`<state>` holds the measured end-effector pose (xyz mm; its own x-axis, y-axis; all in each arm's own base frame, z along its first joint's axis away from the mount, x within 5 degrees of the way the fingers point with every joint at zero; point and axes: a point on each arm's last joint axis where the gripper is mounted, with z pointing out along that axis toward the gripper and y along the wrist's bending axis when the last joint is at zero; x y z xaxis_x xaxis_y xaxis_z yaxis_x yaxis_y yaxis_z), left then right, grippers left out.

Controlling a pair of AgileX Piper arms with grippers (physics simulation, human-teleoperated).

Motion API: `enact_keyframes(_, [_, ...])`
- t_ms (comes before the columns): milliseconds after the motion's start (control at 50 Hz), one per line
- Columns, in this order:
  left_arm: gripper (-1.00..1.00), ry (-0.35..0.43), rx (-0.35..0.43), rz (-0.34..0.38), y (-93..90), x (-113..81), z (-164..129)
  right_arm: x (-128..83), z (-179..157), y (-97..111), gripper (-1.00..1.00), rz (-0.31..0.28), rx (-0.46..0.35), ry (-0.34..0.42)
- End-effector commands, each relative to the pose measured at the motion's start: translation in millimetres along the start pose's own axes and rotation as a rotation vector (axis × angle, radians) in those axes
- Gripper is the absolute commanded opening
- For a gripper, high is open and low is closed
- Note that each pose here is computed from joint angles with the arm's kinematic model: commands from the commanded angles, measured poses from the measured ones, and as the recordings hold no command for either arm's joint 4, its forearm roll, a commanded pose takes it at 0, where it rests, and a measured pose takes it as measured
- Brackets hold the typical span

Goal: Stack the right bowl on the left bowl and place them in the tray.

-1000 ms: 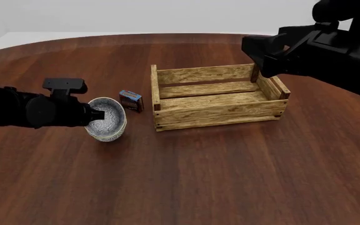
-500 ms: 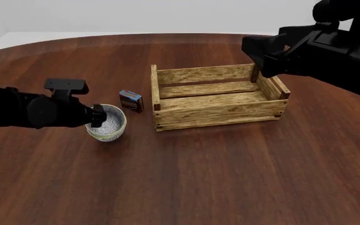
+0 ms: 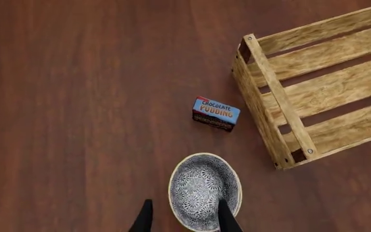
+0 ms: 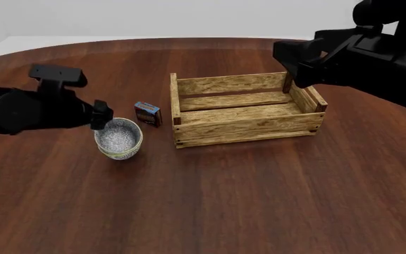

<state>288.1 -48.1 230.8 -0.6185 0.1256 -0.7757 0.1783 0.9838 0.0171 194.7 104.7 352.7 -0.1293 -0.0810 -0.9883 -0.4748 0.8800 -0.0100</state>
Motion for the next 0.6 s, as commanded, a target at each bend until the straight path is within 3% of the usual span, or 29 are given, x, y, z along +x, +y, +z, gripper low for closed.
enact_keyframes(20, [1.0, -0.033, 0.027, 0.084, -9.9, -5.6, -23, 0, 0, 0, 1.0, -0.001, 0.002, 0.0])
enact_keyframes(120, [1.0, -0.041, 0.041, 0.142, -15.1, 0.4, -23, 0, -1, 0, 1.0, -0.001, 0.002, -0.001])
enact_keyframes(600, [1.0, 0.024, 0.109, 0.207, -38.7, 19.6, -8, -1, -3, -1, 1.0, 0.0, 0.004, -0.004])
